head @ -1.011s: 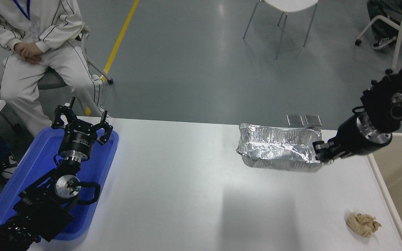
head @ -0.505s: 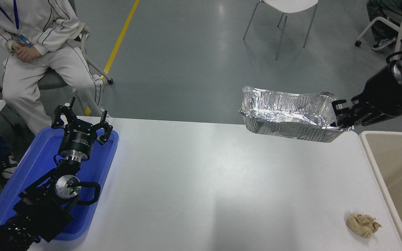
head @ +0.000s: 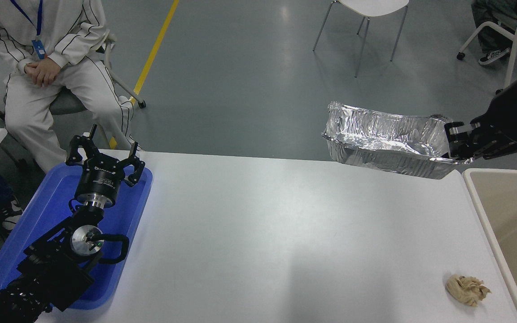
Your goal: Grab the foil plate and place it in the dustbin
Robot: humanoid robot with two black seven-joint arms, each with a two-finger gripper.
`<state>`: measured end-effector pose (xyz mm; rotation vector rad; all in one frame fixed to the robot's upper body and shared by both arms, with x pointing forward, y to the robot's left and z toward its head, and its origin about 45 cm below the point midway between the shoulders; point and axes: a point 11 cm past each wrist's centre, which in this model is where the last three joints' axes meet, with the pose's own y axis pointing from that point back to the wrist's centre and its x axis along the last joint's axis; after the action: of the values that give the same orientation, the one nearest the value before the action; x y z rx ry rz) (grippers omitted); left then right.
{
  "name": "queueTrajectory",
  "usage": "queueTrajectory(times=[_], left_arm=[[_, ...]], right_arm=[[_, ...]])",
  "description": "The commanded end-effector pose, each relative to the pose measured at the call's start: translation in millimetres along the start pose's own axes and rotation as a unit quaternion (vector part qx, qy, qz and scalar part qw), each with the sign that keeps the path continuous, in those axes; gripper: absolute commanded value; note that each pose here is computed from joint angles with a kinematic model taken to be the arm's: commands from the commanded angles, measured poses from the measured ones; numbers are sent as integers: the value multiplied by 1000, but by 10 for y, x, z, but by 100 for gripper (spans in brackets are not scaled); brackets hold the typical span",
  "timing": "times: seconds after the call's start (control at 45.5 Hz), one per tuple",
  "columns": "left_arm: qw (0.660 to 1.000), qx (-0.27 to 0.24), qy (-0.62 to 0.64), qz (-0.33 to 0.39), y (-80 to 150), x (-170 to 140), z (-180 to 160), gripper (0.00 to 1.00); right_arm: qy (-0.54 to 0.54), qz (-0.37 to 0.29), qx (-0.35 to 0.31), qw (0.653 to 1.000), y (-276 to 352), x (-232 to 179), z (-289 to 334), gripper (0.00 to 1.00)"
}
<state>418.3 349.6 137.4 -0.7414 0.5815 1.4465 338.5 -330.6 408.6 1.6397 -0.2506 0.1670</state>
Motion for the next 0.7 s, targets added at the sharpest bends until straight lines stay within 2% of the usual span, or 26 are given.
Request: queueTrajectory(times=[0.0,0.22,0.33,0.549,0.681], left_arm=[[1000,0,0,0,-1,-1,0,100],[1000,0,-1,0,0,2,5,100],[1000,-1,0,0,-1,3,7,100],[1000,-1,-1,0,0,2,7,100],[1000,-1,0,1,2,3,0,100]], right_arm=[[-67,6,-25,997,7,-57,521,0],[-160,19,-65,985,44,-221,1295,0],[-211,30,-104,972,120,-340,1769,0],[-292,60,-126,946,157,-606,2466,0],[-321,72,-167,929,39,-768,2829,0]])
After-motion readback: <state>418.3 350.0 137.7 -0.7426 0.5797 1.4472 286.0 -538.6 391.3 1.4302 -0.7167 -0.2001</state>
